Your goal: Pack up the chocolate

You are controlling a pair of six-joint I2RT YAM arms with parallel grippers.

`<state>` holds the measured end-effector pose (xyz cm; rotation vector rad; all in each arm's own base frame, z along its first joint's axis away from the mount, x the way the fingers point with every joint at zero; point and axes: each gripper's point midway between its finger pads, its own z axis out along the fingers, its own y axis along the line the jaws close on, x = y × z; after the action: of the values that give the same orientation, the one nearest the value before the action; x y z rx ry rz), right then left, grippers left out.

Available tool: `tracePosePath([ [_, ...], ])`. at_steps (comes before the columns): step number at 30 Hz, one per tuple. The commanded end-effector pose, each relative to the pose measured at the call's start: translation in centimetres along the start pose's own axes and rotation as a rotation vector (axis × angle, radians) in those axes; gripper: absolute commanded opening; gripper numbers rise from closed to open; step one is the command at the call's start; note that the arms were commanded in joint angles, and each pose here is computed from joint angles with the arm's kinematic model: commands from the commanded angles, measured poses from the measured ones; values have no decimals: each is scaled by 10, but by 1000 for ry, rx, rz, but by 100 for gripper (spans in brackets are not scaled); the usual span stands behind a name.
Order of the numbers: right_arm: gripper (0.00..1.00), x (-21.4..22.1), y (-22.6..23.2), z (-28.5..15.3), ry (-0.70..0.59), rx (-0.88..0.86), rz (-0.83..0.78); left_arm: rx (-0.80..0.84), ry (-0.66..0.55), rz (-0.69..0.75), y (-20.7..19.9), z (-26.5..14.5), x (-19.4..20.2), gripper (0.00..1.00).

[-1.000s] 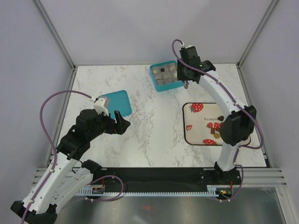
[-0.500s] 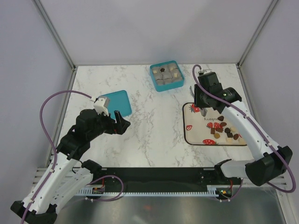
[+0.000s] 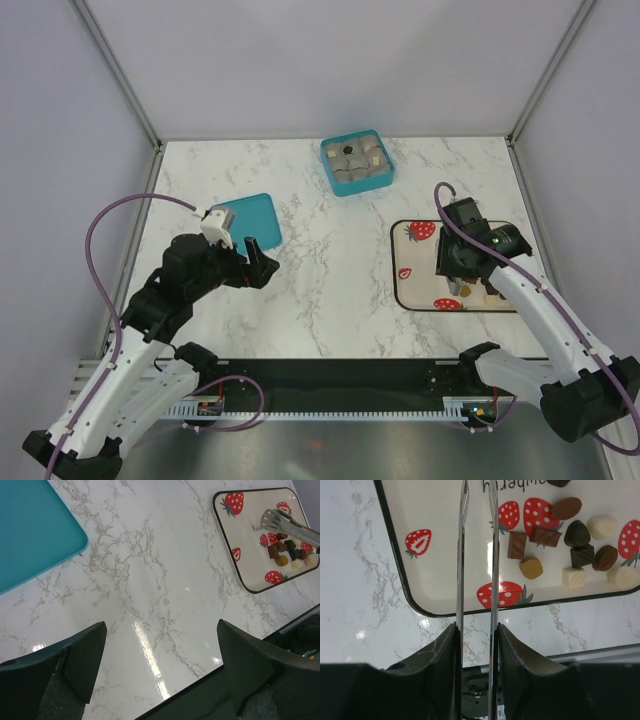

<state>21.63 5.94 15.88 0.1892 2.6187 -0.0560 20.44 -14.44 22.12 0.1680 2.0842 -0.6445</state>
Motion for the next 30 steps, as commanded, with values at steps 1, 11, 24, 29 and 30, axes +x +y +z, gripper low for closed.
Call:
tracePosePath([
  [1, 43, 6, -23, -6, -13, 77, 97, 28, -13, 37, -4, 0, -4, 99],
  [11, 45, -6, -63, -2, -45, 169, 229, 37, -19, 38, -6, -2, -5, 99],
  [24, 50, -15, -69, 19, -36, 180, 267, 33, -22, 40, -5, -2, -5, 99],
  [29, 52, -10, -72, 28, -18, 181, 270, 33, -17, 38, -5, -1, -4, 99],
  [30, 52, -9, -73, 30, -17, 183, 272, 30, -18, 37, -5, -2, -5, 99],
])
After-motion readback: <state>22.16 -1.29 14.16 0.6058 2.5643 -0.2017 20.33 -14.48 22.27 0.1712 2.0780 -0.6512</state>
